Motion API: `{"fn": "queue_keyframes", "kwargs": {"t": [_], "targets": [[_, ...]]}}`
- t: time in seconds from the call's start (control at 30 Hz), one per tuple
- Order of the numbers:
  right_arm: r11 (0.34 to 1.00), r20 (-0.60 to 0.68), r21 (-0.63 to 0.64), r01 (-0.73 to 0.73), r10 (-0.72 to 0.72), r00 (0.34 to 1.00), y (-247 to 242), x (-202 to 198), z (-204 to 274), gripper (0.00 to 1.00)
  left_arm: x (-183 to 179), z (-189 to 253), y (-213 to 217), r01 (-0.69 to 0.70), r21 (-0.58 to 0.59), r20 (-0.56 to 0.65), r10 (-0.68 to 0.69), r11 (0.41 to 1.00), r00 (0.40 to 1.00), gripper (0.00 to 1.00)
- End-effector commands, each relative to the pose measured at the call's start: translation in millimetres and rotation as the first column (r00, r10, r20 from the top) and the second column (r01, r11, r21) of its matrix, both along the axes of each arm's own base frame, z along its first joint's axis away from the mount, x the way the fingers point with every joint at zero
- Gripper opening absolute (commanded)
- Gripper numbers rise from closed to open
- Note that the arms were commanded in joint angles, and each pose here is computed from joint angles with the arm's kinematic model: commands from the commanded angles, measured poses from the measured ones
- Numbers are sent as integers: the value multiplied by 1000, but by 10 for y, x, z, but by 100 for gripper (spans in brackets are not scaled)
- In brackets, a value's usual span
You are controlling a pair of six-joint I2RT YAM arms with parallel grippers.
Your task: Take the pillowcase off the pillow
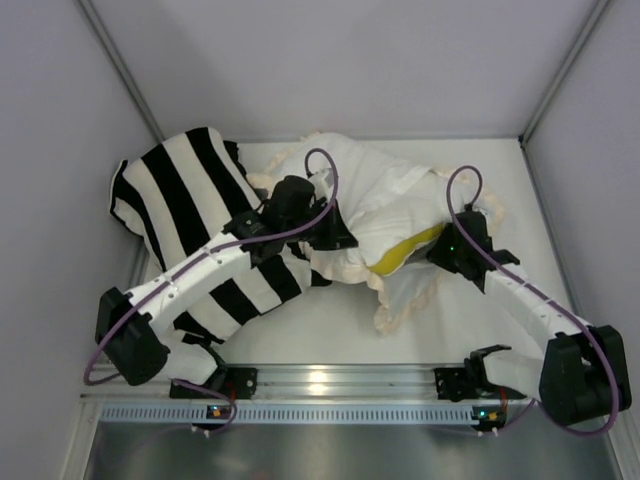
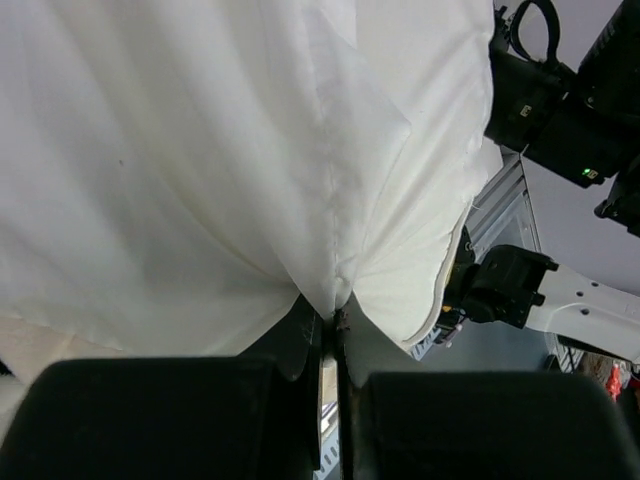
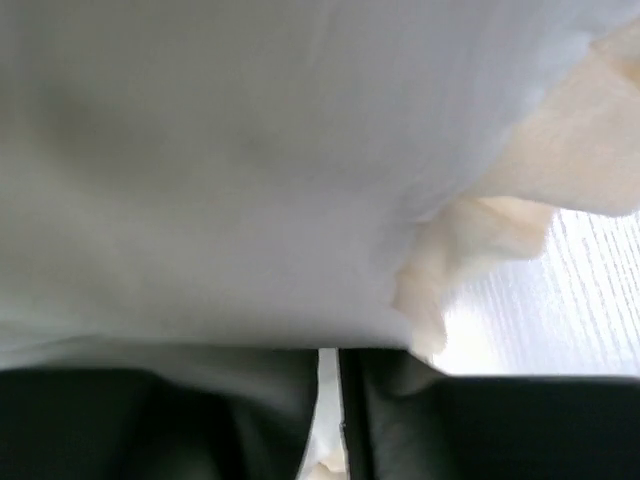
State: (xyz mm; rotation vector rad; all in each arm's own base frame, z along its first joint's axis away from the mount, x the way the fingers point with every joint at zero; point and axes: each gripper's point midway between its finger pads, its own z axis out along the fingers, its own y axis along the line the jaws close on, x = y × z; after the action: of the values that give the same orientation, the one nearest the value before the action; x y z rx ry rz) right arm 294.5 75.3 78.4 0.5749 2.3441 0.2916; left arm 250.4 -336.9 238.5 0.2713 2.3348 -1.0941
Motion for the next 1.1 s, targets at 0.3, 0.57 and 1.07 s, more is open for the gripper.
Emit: {"fn": "queue_keyframes", "kwargs": {"t": [0.3,0.57,1.07], "targets": [[978,88,-207,-11,30,996,-341,-278,643,63,-236,312,573,-58,-98,113,69,993,991,0],[988,222,-103,-113,134,966,0,-299,1331,60,-343,325,660,-62,-103,108,73,993,991,0],[923,93,-342,175,-152,984,-571,14,927,0,-621,721,944,-70,-139,187,95,988,978,0]]}}
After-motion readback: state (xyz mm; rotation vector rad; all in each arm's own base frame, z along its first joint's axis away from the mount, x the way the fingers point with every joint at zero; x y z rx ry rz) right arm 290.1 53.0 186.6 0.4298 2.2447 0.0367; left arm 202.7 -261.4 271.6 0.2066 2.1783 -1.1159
